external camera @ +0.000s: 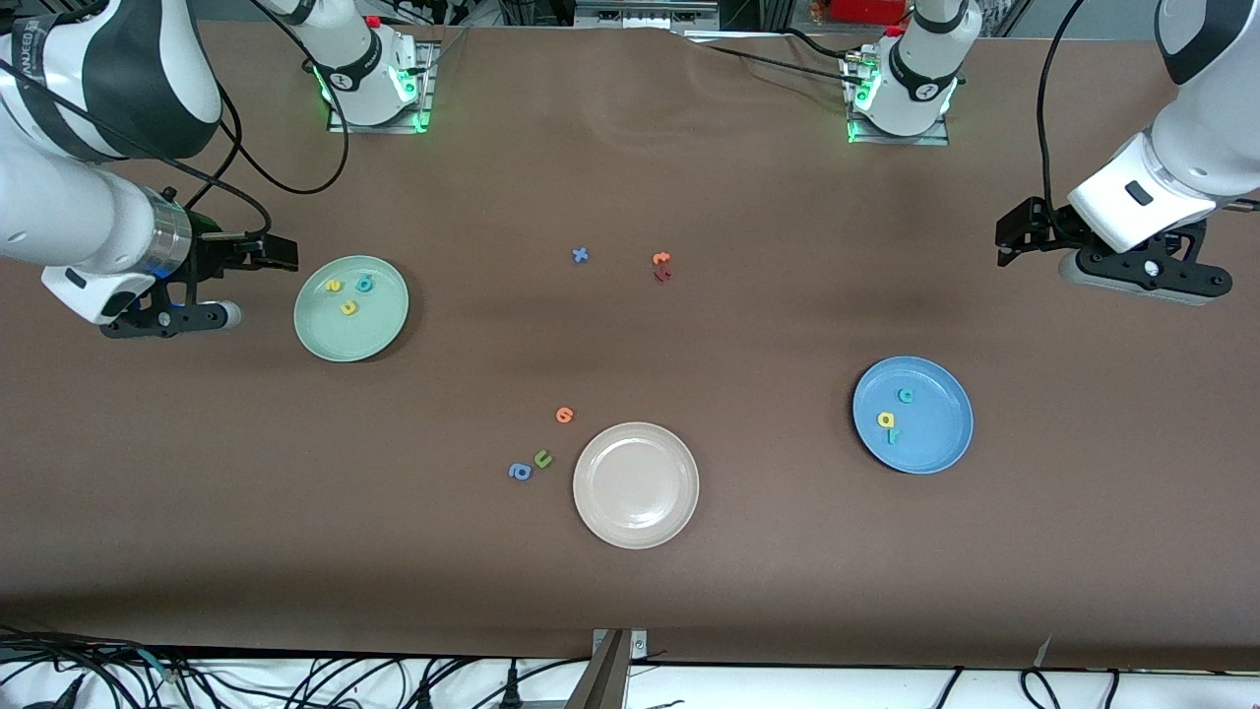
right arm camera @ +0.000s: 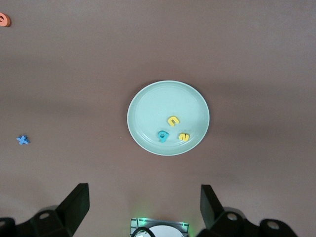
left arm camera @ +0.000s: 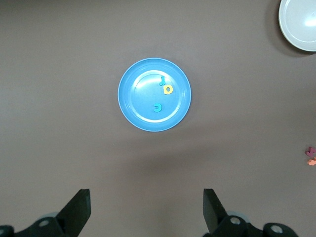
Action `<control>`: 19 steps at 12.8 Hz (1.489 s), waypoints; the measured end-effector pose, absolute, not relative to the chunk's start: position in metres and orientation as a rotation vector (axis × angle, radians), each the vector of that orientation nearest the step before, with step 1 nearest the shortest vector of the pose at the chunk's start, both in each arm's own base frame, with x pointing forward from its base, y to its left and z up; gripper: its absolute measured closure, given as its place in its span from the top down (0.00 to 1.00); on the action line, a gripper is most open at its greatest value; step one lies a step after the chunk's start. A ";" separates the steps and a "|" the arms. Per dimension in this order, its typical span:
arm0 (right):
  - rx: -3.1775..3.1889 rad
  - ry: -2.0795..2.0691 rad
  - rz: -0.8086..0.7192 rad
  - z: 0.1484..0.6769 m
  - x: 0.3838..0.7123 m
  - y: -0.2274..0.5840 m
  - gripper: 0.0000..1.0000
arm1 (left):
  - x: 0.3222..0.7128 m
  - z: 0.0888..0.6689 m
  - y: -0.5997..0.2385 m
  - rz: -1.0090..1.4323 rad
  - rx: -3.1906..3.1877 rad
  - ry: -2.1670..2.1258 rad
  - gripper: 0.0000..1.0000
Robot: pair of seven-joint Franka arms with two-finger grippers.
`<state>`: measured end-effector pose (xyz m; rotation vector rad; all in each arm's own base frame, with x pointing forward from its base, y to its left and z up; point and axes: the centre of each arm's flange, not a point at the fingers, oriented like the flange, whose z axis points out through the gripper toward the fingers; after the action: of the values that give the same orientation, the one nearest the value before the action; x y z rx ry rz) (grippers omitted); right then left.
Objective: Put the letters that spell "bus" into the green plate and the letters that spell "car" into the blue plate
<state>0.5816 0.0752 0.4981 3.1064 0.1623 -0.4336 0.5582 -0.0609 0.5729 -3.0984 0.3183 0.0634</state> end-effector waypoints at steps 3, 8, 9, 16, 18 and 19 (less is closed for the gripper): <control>3.106 0.162 -0.435 0.498 0.582 0.075 1.00 | 0.554 0.583 -0.061 0.035 -3.098 0.317 1.00; 3.106 0.181 -0.429 0.500 0.581 0.082 1.00 | 0.551 0.588 -0.060 0.030 -3.098 0.317 1.00; 3.106 0.181 -0.428 0.500 0.581 0.082 1.00 | 0.549 0.591 -0.060 0.028 -3.098 0.316 1.00; 3.111 0.136 -0.390 0.513 0.578 0.079 1.00 | 0.546 0.595 -0.060 0.023 -3.097 0.316 1.00; 3.099 0.111 -0.361 0.522 0.576 0.076 1.00 | 0.546 0.595 -0.060 0.024 -3.097 0.316 1.00; 3.101 0.102 -0.352 0.525 0.575 0.075 1.00 | 0.546 0.595 -0.060 0.024 -3.097 0.316 1.00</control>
<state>0.5746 0.0753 0.5253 3.1010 0.1017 -0.3523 0.5459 -0.0600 0.5955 -3.0973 0.3157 0.0239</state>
